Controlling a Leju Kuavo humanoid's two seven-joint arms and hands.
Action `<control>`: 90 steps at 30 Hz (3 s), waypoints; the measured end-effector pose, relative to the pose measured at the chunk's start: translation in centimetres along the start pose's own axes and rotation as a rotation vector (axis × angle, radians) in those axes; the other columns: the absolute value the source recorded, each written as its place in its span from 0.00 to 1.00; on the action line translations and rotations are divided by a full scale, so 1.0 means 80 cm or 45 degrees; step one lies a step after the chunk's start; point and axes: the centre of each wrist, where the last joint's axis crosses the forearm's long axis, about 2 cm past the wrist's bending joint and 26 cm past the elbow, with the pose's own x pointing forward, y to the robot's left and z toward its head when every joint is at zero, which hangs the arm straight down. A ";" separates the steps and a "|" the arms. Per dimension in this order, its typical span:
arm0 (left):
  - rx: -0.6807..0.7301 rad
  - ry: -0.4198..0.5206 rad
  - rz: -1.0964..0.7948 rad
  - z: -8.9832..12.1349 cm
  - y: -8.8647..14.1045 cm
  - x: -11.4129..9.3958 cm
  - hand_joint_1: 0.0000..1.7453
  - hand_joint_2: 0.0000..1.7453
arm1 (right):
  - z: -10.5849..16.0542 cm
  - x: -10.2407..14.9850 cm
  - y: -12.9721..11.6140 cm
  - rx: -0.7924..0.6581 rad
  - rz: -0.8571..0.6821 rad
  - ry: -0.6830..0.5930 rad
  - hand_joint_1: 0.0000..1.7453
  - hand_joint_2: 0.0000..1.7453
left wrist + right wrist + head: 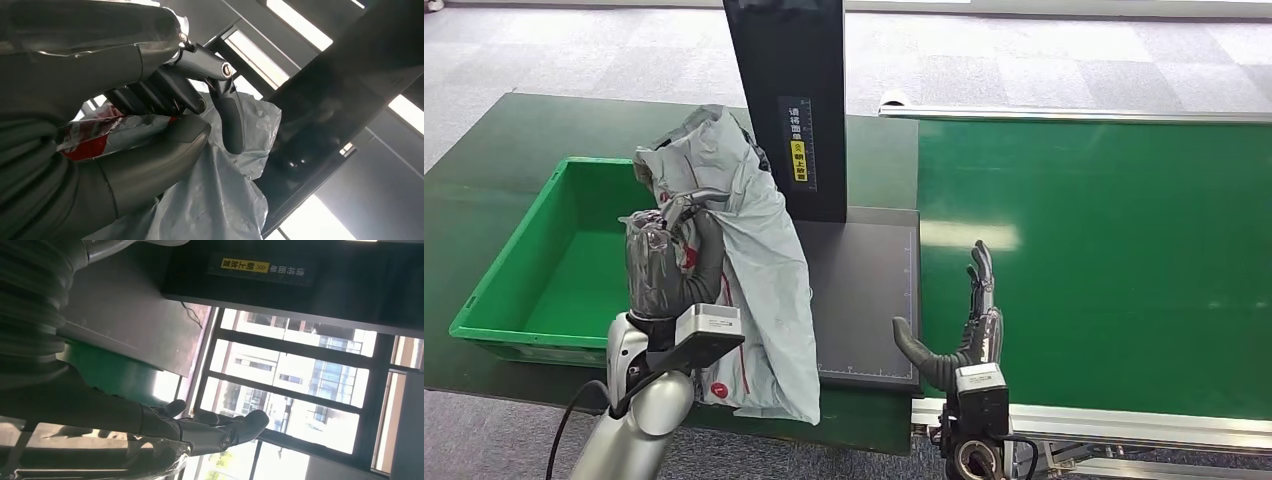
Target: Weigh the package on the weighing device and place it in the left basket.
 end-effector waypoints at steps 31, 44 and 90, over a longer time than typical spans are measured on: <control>0.160 0.679 -1.235 -0.190 0.218 -0.253 1.00 1.00 | 0.014 0.006 0.012 0.023 -0.064 0.024 0.00 1.00; -0.162 0.918 -1.306 -0.153 0.221 -0.291 1.00 1.00 | 0.014 0.007 0.014 0.026 -0.072 0.035 0.00 1.00; 0.046 0.856 0.988 0.091 0.043 -0.187 0.00 1.00 | 0.022 -0.005 0.001 0.066 -0.024 0.131 0.00 1.00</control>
